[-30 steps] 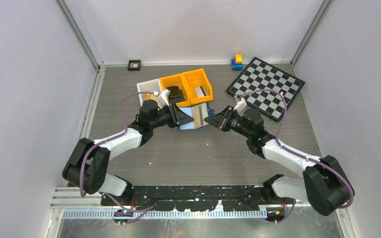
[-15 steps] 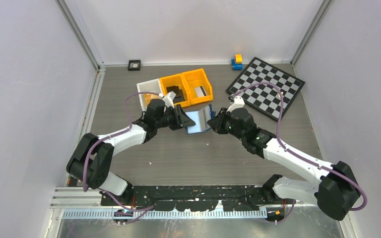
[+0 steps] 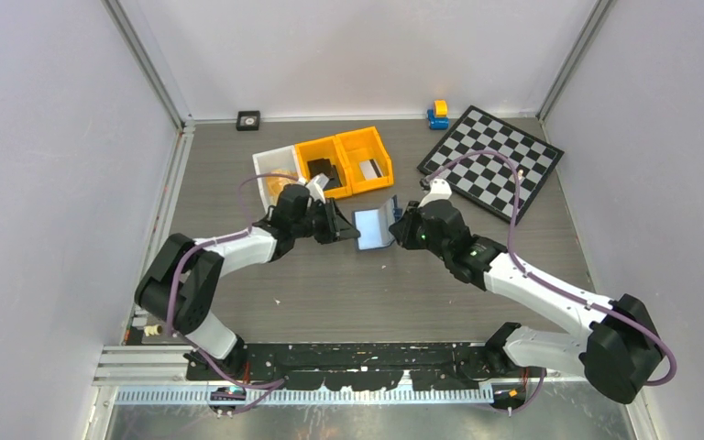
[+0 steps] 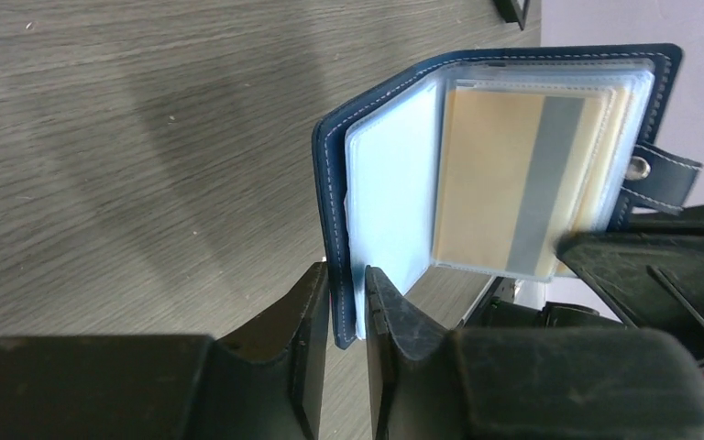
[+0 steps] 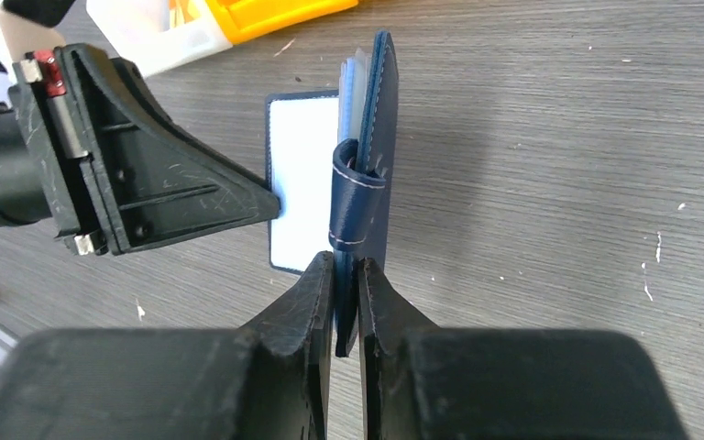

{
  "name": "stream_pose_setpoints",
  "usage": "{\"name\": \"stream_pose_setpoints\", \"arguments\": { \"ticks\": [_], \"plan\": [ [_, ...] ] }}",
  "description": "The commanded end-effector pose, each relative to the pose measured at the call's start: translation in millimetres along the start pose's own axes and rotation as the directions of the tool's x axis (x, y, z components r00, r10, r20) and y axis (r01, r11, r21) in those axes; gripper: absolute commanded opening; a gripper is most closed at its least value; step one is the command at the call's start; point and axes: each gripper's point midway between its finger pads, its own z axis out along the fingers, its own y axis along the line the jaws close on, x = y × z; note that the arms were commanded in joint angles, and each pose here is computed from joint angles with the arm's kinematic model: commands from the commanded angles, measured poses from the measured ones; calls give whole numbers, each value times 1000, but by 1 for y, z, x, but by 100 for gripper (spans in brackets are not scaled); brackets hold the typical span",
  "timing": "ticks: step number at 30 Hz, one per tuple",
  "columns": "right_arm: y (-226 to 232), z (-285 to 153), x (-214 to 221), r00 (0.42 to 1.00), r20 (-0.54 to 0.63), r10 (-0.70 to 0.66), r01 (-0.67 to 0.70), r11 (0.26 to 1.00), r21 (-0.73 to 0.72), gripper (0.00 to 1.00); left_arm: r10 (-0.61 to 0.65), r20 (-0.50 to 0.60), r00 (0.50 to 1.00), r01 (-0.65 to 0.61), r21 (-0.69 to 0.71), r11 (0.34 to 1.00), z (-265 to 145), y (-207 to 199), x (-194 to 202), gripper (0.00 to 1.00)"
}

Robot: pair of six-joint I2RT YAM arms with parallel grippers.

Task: Take the credit cards out of the card holder
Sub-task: Remove the credit card from the card holder.

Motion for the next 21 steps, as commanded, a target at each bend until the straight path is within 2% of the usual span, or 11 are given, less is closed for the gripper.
{"name": "stream_pose_setpoints", "arguments": {
  "ticks": [1, 4, 7, 13, 21],
  "plan": [
    [41, 1, -23, 997, 61, -36, 42, 994, -97, 1, 20, -20, 1000, -17, 108, 994, 12, -24, -5, 21],
    [44, 4, -18, 995, 59, -79, 83, 994, -68, 0, 9, -36, 999, -5, 131, 991, 17, -26, -2, 18],
    [33, 8, -18, 991, 52, -121, 120, 992, 33, 1, 16, -30, 999, -11, 154, 988, 15, -30, -3, 11],
    [16, 30, 1, 978, -67, -196, 205, 963, 172, 1, 38, -6, 999, -36, 185, 982, 10, -39, -6, 5],
    [24, 56, 31, 953, -175, -247, 275, 948, 162, 1, 26, -31, 999, -21, 168, 986, 14, -34, -4, 4]
  ]
}}
